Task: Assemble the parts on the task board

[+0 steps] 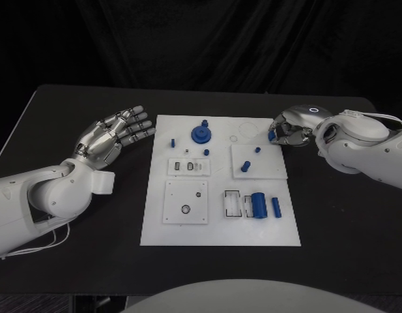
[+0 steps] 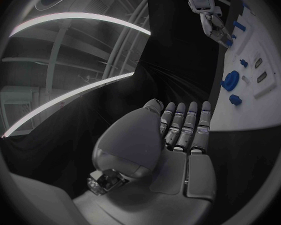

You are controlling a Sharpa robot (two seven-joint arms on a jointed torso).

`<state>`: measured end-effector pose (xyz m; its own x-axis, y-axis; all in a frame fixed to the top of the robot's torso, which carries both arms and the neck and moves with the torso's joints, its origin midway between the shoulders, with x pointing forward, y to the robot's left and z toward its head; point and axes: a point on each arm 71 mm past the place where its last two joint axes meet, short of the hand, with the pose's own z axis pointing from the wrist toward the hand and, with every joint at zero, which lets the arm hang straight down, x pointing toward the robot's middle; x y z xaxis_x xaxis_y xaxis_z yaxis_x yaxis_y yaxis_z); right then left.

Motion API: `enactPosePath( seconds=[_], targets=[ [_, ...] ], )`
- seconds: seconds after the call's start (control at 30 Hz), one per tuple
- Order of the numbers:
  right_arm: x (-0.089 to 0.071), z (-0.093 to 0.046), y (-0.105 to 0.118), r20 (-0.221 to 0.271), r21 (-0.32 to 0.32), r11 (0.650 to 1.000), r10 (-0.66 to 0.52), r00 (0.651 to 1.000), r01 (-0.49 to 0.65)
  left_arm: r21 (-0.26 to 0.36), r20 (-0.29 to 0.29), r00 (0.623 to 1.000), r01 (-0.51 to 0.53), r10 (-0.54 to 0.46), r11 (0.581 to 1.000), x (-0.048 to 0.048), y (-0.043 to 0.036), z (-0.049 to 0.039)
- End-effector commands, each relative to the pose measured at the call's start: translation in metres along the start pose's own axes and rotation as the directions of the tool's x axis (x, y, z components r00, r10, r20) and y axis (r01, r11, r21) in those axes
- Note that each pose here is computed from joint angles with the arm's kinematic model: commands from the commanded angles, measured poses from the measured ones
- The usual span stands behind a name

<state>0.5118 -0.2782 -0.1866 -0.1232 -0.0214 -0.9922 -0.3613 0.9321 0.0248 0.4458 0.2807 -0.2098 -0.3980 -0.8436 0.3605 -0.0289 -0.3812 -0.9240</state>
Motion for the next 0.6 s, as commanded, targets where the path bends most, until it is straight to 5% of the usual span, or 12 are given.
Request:
enactPosePath(
  seconds=[0.03,0.6],
  targets=[
    [0.0012,0.0001,0.0003,0.013,-0.007,1.0,-0.002,1.0,0.002,0.033,-0.018,1.0,0.02,-0.019,0.999,0.0018,-0.0015,0.0001],
    [-0.0001,-0.0006,0.0016,0.055,-0.028,1.0,0.005,0.998,-0.004,0.021,-0.021,1.0,0.022,-0.022,1.0,0.0008,0.0005,0.0004]
  ],
)
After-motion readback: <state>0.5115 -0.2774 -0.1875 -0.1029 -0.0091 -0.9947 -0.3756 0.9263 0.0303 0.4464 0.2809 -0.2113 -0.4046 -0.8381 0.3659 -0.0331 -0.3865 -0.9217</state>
